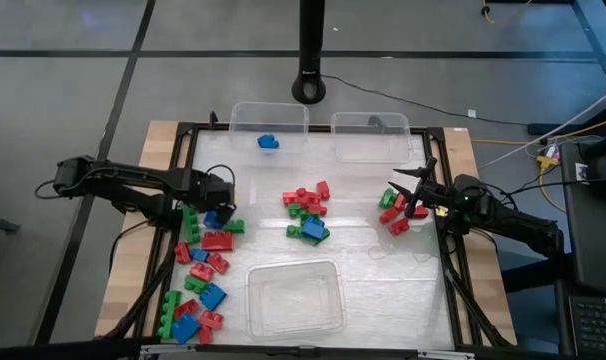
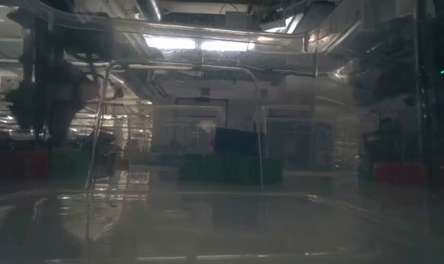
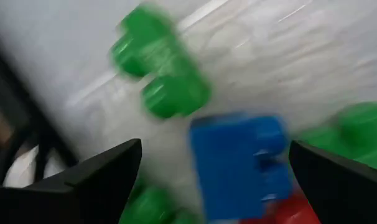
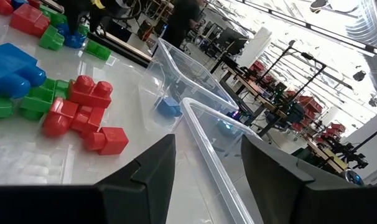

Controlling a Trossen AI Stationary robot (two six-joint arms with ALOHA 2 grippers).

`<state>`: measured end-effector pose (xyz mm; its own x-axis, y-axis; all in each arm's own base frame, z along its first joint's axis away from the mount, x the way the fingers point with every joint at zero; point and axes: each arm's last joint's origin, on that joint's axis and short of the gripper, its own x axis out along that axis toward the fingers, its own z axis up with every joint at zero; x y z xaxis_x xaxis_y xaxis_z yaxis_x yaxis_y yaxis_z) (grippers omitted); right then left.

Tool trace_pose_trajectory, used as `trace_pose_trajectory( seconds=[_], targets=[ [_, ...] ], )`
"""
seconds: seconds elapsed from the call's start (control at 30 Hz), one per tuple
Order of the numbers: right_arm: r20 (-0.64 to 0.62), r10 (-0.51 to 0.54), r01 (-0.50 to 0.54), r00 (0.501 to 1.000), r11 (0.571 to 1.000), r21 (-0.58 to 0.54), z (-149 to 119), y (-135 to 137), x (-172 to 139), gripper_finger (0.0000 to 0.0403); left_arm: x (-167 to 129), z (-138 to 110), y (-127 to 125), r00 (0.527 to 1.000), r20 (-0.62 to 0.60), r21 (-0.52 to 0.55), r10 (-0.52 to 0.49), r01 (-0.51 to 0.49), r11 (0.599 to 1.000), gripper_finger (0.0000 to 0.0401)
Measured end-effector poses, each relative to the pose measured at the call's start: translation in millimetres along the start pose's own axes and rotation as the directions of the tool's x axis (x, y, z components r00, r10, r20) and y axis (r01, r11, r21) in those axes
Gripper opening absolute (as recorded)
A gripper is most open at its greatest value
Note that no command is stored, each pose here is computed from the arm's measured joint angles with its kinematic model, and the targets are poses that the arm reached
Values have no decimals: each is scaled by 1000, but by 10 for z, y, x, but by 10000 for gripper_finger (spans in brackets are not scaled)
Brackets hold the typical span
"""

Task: Sort blocks
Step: Put the blue game piece into the top left transparent bin

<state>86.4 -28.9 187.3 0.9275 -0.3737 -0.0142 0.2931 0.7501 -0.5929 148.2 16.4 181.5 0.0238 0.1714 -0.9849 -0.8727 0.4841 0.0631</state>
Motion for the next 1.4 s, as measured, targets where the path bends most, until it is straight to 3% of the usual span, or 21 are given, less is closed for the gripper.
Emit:
trace_pose_trajectory(
  seconds=[0.33, 0.53, 1.03, 1.2, 1.4],
  targets=[
    [0, 0, 0, 1000, 1000, 0, 1, -1, 0, 186, -23, -100, -90, 999, 11, -22, -32, 32, 999, 399],
    [0, -1, 1, 1000, 1000, 0, 1, -1, -1, 186, -20, -114, -97, 999, 16, -87, -32, 33, 996, 399],
    [-1, -2, 2, 1000, 1000, 5, 1, -1, -1, 186, 296, -204, -78, 997, -3, -160, -78, 76, 984, 397],
    [-5, -8, 8, 1000, 1000, 5, 0, -3, 0, 186, 354, -213, -84, 999, -19, -160, -49, 45, 986, 374],
    [-5, -8, 8, 1000, 1000, 3, 0, -3, 0, 186, 374, -198, -119, 998, -12, -129, -59, 57, 990, 315]
  ],
)
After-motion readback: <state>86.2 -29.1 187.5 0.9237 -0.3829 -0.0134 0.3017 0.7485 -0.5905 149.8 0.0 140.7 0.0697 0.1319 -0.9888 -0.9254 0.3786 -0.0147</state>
